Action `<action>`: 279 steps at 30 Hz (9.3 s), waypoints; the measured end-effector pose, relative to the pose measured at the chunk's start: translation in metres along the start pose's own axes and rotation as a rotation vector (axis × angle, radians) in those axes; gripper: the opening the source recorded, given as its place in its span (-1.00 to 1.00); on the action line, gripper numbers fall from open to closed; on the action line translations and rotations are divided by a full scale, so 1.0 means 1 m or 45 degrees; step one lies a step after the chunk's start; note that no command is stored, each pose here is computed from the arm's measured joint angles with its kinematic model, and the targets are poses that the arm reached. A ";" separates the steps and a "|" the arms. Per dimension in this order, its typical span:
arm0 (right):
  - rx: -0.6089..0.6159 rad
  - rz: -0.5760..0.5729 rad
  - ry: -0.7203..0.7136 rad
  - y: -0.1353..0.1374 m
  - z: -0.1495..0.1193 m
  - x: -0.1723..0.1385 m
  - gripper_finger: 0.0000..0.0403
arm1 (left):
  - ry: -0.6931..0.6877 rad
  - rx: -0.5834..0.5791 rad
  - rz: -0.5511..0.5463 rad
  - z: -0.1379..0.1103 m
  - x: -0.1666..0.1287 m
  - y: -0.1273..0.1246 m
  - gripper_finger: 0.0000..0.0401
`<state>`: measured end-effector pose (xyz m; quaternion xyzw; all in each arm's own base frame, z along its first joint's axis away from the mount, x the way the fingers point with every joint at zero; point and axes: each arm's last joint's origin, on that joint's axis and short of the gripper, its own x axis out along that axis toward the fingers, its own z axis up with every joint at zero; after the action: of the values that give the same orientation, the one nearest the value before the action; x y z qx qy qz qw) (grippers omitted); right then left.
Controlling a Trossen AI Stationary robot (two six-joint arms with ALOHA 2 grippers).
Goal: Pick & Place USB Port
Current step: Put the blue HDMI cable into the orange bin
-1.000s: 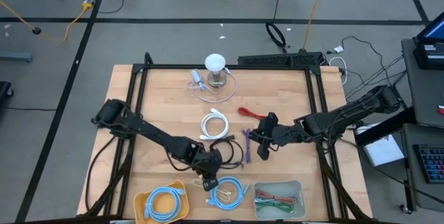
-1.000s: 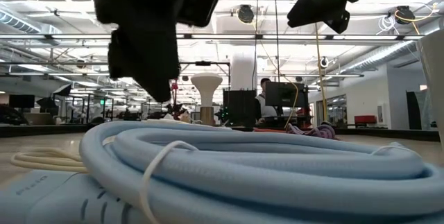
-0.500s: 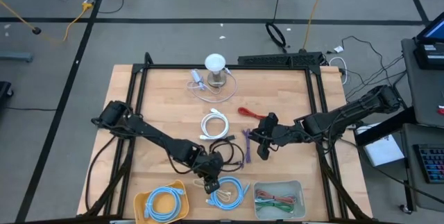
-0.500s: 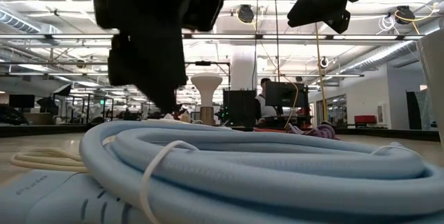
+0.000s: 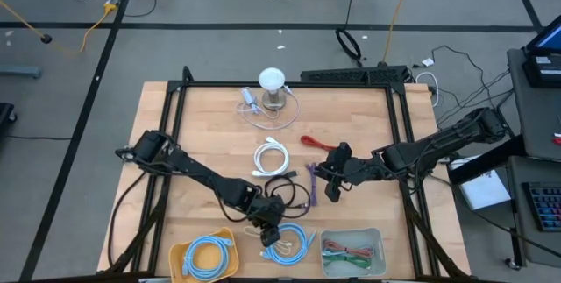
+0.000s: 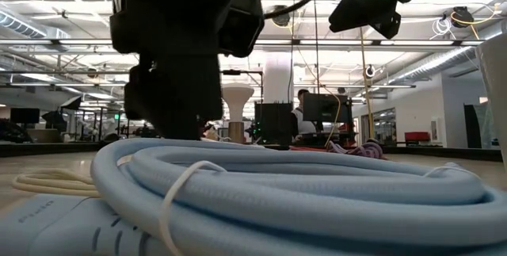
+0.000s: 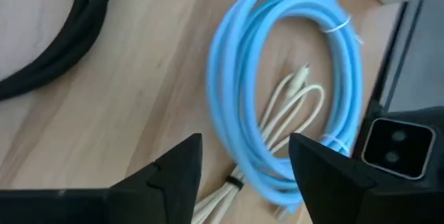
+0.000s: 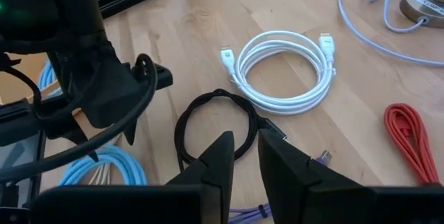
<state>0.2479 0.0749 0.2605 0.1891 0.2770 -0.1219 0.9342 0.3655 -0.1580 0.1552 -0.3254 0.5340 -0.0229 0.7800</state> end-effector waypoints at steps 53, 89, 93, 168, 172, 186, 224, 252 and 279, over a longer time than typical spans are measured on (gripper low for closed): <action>-0.001 -0.025 -0.024 -0.001 0.001 0.000 -0.71 | 0.071 -0.049 0.022 0.002 0.018 0.014 -0.94; -0.025 -0.041 -0.061 0.000 0.003 0.000 -0.71 | -0.011 -0.057 0.340 -0.030 -0.173 0.012 -0.94; -0.036 -0.044 -0.062 -0.001 0.003 0.000 -0.71 | 0.092 -0.066 0.406 -0.046 -0.172 0.010 -0.94; -0.013 -0.075 -0.112 -0.011 0.015 0.006 -0.71 | 0.220 -0.287 0.690 -0.202 -0.112 -0.046 -0.95; -0.013 -0.075 -0.113 -0.011 0.015 0.006 -0.71 | 0.222 -0.244 0.670 -0.202 -0.111 -0.047 -0.90; -0.004 -0.074 -0.113 -0.011 0.015 0.006 -0.71 | 0.071 -0.261 0.675 -0.187 -0.110 -0.044 -0.29; -0.021 -0.079 -0.114 -0.012 0.015 0.006 -0.71 | -0.182 -0.219 -0.032 -0.141 -0.157 -0.080 -0.99; -0.030 -0.090 -0.113 -0.013 0.015 0.006 -0.71 | 0.136 -0.404 -0.095 -0.203 -0.062 -0.023 -1.00; -0.012 -0.104 -0.117 -0.016 0.017 0.007 -0.71 | 0.078 -0.337 -0.237 -0.190 -0.063 -0.033 -0.98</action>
<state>0.2564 0.0523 0.2649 0.1675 0.2418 -0.1673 0.9410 0.1881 -0.2513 0.1827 -0.4725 0.5235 -0.0342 0.7082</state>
